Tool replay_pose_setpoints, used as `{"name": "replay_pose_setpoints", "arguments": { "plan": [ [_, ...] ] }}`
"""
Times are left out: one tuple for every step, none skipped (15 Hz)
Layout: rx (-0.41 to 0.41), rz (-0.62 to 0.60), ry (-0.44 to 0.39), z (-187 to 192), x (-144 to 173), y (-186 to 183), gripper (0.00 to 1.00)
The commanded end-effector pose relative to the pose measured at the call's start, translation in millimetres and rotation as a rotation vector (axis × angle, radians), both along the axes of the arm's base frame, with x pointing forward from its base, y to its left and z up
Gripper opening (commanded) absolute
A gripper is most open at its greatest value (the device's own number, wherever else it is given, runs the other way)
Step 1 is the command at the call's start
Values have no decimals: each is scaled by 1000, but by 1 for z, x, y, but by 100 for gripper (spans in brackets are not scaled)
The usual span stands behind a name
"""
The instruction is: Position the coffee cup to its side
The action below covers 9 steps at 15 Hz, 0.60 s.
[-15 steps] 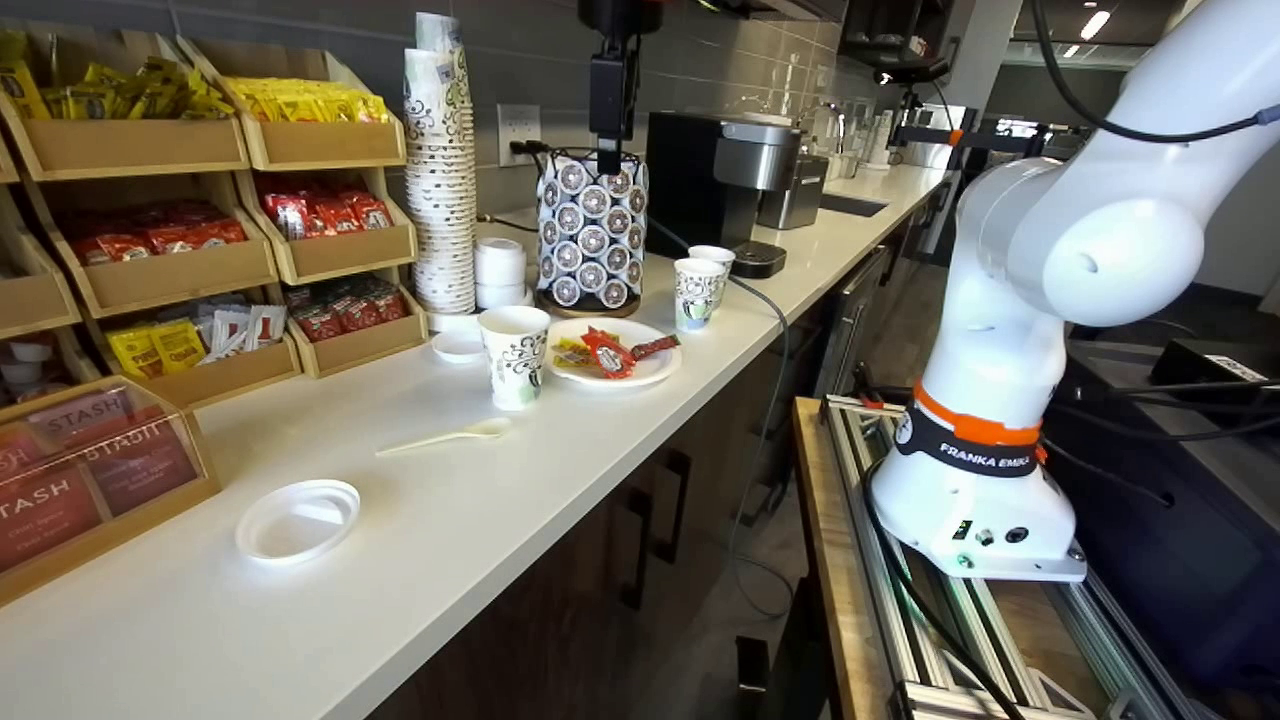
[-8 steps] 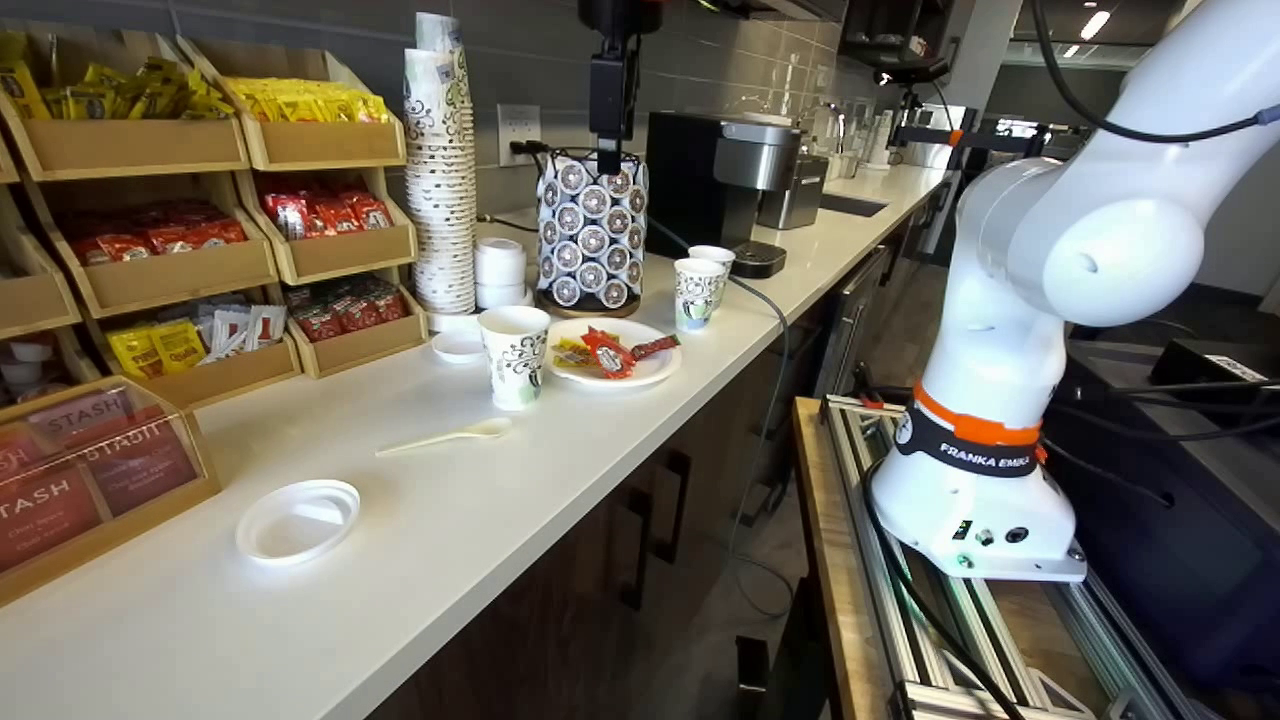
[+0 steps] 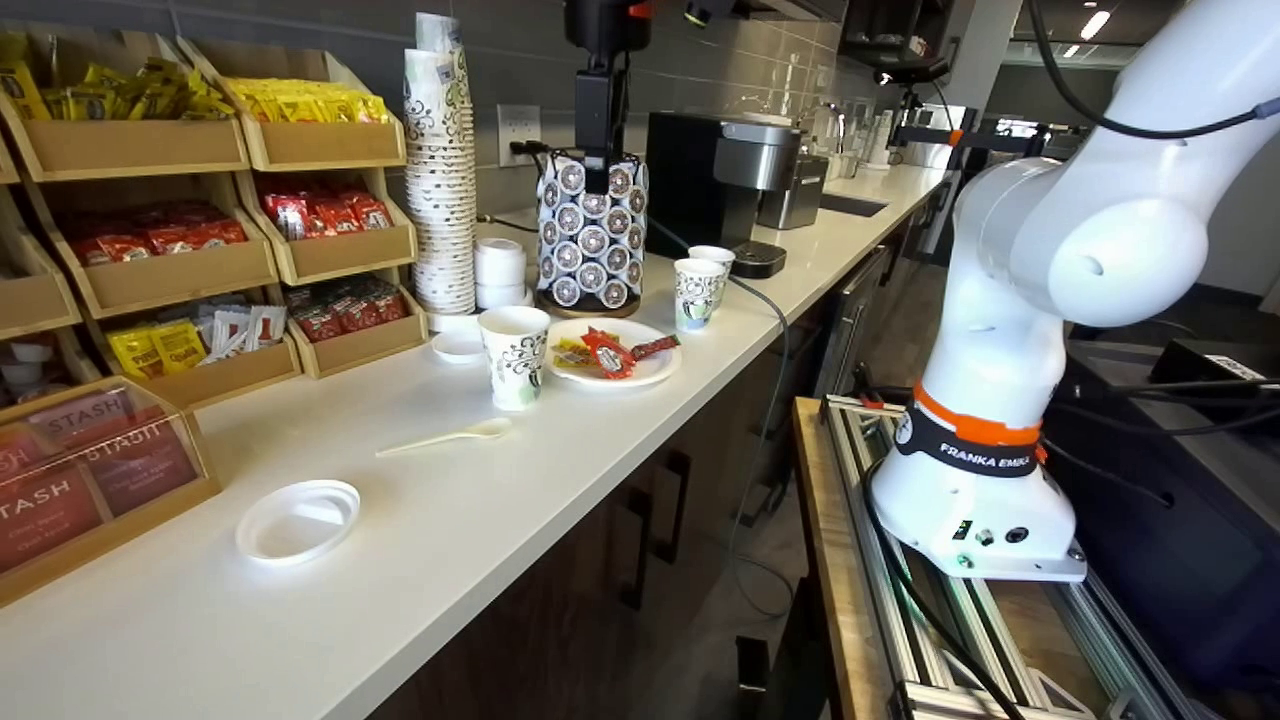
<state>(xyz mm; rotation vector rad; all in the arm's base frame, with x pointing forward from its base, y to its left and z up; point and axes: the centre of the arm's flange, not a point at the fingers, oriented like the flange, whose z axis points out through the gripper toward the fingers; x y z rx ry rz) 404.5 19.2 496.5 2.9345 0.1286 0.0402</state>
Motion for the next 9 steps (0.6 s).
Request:
{"name": "replay_pose_setpoints", "arguments": {
  "plan": [
    [67,-102,31,-44,19,8,100],
    [84,-134,25,-55,23,6,100],
    [100,-167,9,-65,28,4,100],
    [127,-183,-20,-74,34,4,100],
    [155,-186,-44,-81,39,6,100],
    [185,-181,-55,-88,45,10,100],
    [204,-173,-69,-94,50,14,100],
    [213,-152,-81,-101,56,19,100],
    [211,-143,-97,-106,59,21,100]
  ]
}}
